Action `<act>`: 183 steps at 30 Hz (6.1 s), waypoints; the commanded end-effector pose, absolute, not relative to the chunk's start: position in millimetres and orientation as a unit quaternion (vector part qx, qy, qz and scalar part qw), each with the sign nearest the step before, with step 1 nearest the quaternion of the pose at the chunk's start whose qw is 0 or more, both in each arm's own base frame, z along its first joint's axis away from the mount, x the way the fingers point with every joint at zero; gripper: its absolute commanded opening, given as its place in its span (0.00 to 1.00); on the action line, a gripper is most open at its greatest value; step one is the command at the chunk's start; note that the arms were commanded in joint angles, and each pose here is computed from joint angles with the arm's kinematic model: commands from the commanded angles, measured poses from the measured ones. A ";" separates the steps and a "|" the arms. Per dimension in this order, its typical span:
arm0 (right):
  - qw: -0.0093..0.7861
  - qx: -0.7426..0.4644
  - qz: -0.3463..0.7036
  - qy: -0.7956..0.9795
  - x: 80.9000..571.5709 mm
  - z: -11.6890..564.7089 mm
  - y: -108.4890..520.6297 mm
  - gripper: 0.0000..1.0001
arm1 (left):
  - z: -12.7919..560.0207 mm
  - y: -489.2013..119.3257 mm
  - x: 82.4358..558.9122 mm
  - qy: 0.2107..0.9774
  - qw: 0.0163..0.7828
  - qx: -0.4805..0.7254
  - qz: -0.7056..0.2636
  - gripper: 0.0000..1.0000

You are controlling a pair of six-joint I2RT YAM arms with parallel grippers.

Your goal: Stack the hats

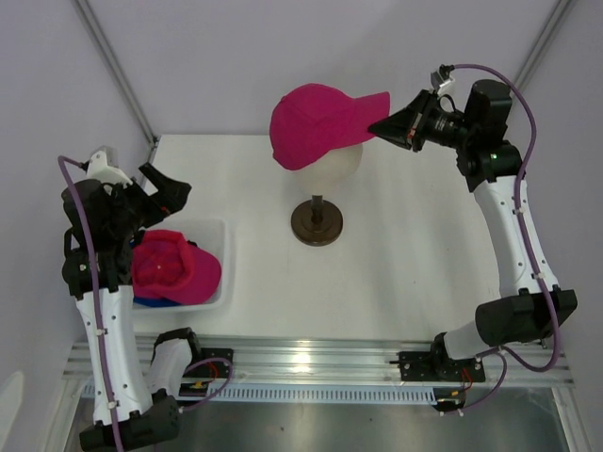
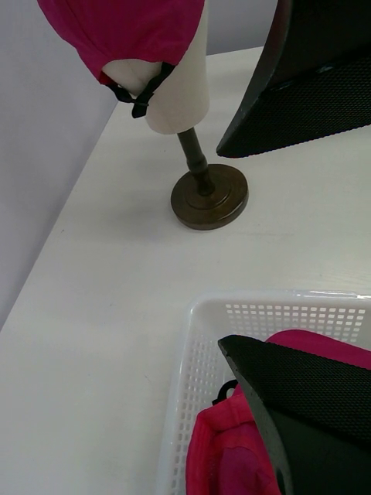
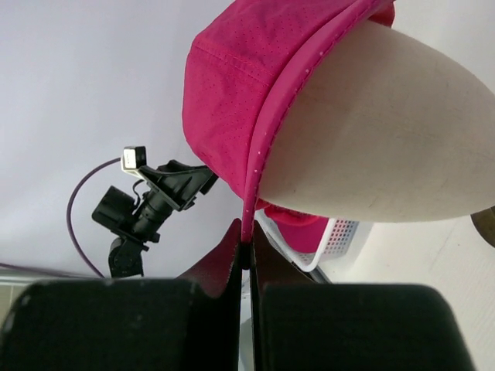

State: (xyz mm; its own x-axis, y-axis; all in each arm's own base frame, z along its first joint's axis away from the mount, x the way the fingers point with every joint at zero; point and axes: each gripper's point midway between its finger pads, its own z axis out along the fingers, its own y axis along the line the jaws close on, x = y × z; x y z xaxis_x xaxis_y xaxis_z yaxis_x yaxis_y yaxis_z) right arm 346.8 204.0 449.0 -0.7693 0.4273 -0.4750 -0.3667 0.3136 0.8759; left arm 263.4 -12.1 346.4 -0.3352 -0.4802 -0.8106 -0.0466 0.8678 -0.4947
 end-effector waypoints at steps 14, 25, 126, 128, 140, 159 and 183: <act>0.307 -0.027 0.627 0.716 351.0 448.3 186.3 0.00 | 347.8 -14.0 264.8 0.791 0.561 -0.149 -0.194 0.99; 0.300 -0.010 0.589 0.750 370.6 375.1 157.2 0.00 | 351.7 -14.7 262.8 0.790 0.562 -0.149 -0.193 1.00; 0.317 -0.073 0.631 0.705 458.2 385.3 158.7 0.09 | 401.3 -209.7 319.7 0.757 0.574 -0.096 -0.298 0.01; 0.319 -0.068 0.632 0.703 462.7 387.1 157.8 0.09 | 406.2 -205.4 312.8 0.746 0.579 -0.107 -0.309 0.01; 0.332 -0.077 0.641 0.687 468.0 414.3 158.9 0.00 | 416.4 -221.6 296.4 0.737 0.579 -0.089 -0.338 0.01; 0.301 -0.045 0.607 0.734 467.7 356.9 169.7 0.00 | 358.1 -255.5 286.2 0.776 0.534 -0.102 -0.321 0.01; 0.371 0.050 0.522 0.767 366.4 340.2 193.6 0.00 | 356.0 -219.0 414.5 0.796 0.510 -0.063 -0.320 0.01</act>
State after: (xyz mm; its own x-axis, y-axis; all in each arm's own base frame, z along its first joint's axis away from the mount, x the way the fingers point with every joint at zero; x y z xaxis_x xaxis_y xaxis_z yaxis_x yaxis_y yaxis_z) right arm 368.0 188.9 350.0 -0.7730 0.4211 -0.4746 -0.3308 0.3709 0.8678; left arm 406.9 -198.7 330.5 -0.4626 -0.4676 -0.7532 0.0941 0.8189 -0.5662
